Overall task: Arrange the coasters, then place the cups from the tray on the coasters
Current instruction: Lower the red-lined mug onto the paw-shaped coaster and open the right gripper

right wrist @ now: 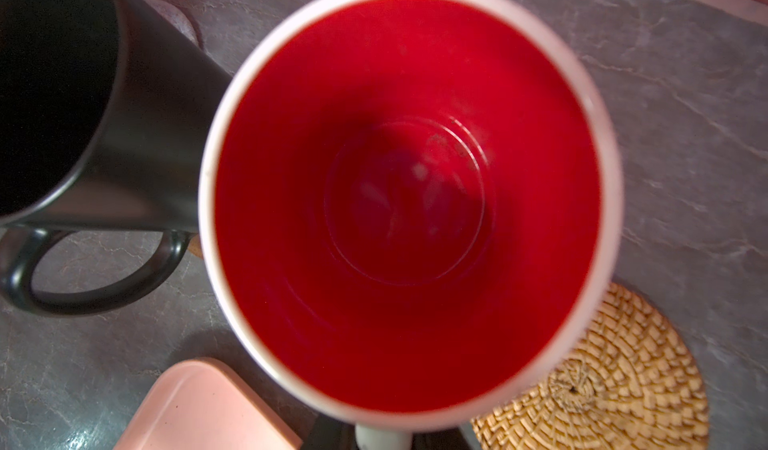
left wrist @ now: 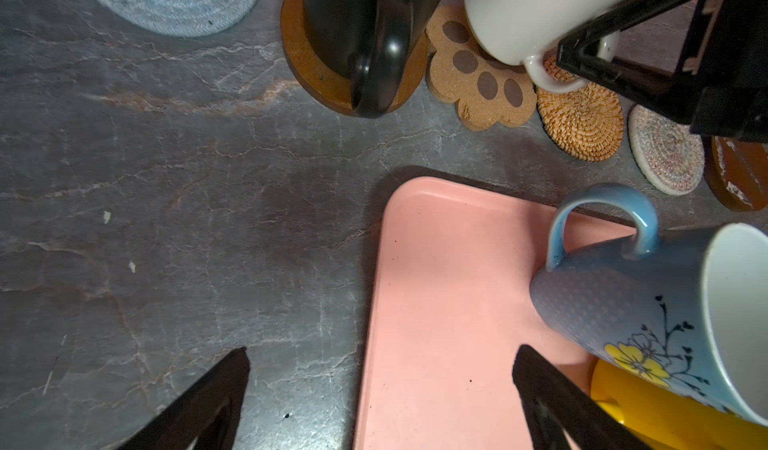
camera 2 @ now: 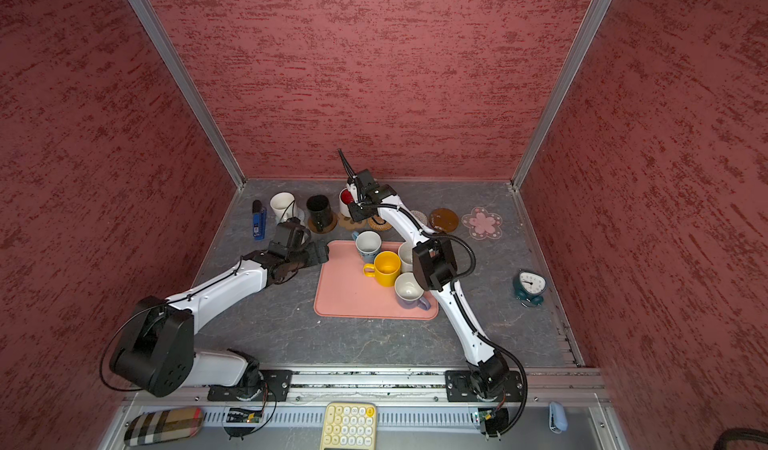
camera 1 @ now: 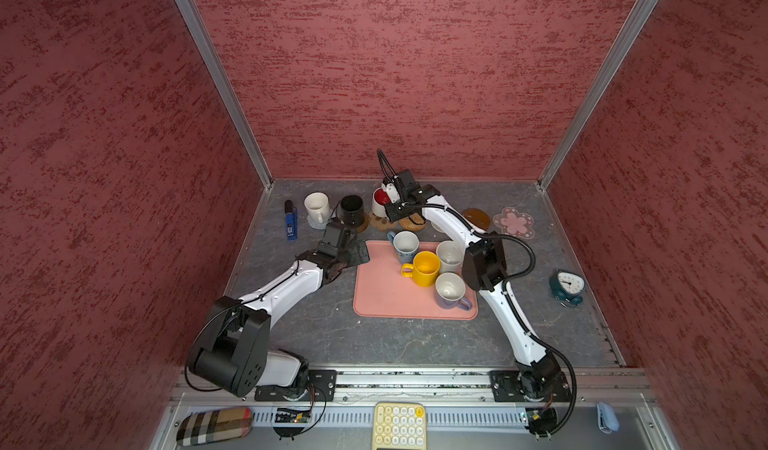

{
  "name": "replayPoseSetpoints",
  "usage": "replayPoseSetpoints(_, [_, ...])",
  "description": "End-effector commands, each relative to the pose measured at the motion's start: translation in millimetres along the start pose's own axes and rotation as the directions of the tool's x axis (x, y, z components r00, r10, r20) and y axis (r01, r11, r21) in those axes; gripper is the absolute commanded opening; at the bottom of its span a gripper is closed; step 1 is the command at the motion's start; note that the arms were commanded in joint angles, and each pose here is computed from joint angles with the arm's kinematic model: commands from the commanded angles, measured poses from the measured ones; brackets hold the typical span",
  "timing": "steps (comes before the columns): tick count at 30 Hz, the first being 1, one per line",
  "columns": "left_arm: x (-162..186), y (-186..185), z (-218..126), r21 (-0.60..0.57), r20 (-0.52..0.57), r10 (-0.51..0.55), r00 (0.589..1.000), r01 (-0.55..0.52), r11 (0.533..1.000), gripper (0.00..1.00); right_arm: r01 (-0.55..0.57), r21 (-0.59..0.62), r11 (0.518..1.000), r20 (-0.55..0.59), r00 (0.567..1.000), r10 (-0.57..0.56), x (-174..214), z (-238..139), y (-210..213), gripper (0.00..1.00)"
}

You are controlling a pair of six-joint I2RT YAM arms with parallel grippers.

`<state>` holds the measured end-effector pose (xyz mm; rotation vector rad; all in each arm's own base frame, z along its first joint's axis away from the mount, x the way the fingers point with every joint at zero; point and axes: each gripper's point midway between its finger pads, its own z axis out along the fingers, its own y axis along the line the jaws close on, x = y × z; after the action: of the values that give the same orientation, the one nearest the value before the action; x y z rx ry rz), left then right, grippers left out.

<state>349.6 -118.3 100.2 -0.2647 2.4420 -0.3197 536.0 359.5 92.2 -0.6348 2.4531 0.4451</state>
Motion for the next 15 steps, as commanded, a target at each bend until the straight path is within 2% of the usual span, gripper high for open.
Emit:
replayPoseSetpoints(1, [0,2,2,0.003,0.004,-0.014,1.000,0.014,1.000,0.99,0.046,-0.024,0.999,0.094,0.995,-0.044,-30,-17,6,0.00])
replayPoseSetpoints(15, [2,3,4,0.002,-0.004,-0.022,1.000,0.022,1.000,0.99,0.049,-0.022,0.999,0.055,0.997,-0.047,-20,-15,6,0.00])
